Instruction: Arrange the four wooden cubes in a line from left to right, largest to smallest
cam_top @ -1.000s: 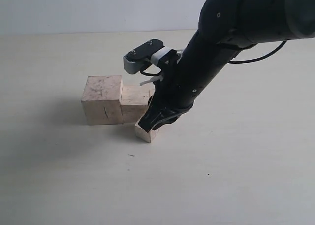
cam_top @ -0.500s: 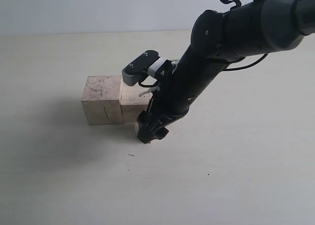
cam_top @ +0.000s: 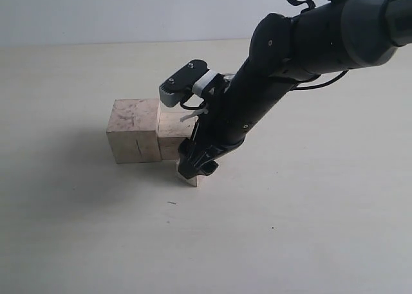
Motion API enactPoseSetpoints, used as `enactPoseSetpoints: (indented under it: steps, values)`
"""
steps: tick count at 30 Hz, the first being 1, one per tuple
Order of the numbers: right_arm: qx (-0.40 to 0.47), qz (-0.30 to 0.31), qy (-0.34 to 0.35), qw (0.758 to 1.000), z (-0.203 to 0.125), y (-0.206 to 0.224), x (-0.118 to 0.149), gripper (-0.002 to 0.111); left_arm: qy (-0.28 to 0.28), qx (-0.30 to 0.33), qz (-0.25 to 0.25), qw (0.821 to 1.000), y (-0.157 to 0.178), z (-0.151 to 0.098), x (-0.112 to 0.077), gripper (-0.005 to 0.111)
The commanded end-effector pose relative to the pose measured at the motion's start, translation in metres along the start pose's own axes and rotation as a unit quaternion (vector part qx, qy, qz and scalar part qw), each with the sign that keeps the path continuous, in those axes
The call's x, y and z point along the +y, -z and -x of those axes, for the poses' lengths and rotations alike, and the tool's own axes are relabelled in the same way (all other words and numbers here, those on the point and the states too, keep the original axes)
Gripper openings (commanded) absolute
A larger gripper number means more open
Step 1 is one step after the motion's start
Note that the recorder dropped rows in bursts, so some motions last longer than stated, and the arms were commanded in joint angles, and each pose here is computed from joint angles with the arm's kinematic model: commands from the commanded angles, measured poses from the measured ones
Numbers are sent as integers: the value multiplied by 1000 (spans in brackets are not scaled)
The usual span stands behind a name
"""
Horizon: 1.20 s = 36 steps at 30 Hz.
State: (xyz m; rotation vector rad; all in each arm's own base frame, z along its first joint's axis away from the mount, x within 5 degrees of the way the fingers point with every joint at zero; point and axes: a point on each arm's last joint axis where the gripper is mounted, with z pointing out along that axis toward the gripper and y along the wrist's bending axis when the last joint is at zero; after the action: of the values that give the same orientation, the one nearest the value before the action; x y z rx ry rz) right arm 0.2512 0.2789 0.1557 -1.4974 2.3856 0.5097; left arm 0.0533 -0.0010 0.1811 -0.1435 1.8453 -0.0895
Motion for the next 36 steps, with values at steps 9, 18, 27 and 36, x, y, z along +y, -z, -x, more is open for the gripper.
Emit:
enactPoseSetpoints:
  steps: [9, 18, 27, 36]
  values:
    - [-8, 7, -15, 1000, 1, -1, 2, 71, -1, -6, -3, 1000, 0, 0, 0, 0]
    - [20, 19, -22, 999, -6, -17, 0, 71, -1, -6, -3, 1000, 0, 0, 0, 0]
    - [18, 25, -52, 998, -9, -32, -2, 71, -1, -6, -3, 1000, 0, 0, 0, 0]
    - [14, 22, -53, 998, -8, -32, -3, 27, -1, -6, -3, 1000, 0, 0, 0, 0]
